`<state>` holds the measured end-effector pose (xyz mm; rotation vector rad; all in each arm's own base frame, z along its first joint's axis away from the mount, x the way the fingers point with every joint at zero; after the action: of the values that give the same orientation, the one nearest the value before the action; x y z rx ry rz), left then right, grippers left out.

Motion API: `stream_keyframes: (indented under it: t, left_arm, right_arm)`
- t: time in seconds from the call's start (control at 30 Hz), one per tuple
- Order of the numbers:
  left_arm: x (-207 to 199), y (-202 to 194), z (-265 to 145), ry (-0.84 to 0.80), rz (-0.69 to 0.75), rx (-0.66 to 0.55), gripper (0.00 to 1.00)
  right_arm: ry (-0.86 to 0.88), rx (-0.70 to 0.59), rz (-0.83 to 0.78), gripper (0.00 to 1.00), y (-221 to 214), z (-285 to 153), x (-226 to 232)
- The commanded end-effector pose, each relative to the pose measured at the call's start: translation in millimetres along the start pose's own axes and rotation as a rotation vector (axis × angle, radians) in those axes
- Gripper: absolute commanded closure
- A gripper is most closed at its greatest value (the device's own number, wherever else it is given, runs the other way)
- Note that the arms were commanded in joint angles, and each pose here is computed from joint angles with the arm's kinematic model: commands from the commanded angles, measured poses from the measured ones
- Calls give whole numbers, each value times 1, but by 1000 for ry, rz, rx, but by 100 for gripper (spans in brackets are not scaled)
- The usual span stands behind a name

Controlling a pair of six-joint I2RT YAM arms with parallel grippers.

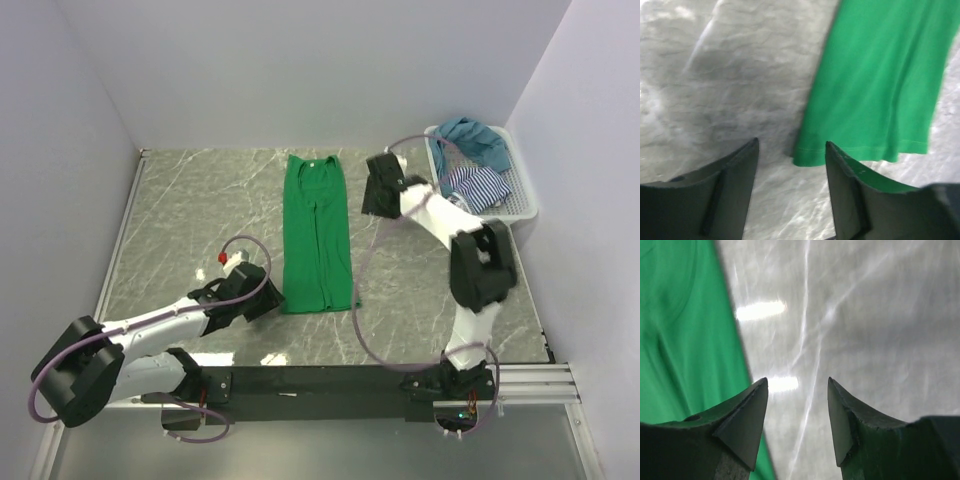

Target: Fold and stack the tank tops

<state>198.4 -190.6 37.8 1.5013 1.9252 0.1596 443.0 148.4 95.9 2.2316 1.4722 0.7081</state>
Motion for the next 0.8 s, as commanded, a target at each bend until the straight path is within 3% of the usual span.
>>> stream_keyframes:
  t: [0.0,0.17,0.37,0.77]
  left_arm:
    - [-9,-1,-2,-66,-3,2,38]
    - [-7,-6,-3,-81,2,11,34]
    - [2,-14,3,-31,-13,39,39]
    - [20,-27,13,91,-2,35,41]
  right_arm:
    - [100,-32,25,42,-38,-41,0]
    - [147,34,27,43,-116,-68,-31]
    - [261,111,88,43,-181,-92,-48]
    - [319,129,167,44,-213,-95,-52]
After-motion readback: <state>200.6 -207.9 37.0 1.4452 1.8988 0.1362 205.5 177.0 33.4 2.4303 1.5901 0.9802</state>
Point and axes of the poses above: each gripper's point midway between its finger pads, its own z axis out along the fingers, its own x axis along the line the jaws close on, y = z × x, the point moved 1 cm from there along -z, back along the fingers, and after that the axes turned 12 degrees about z, right-handed, at the moved point
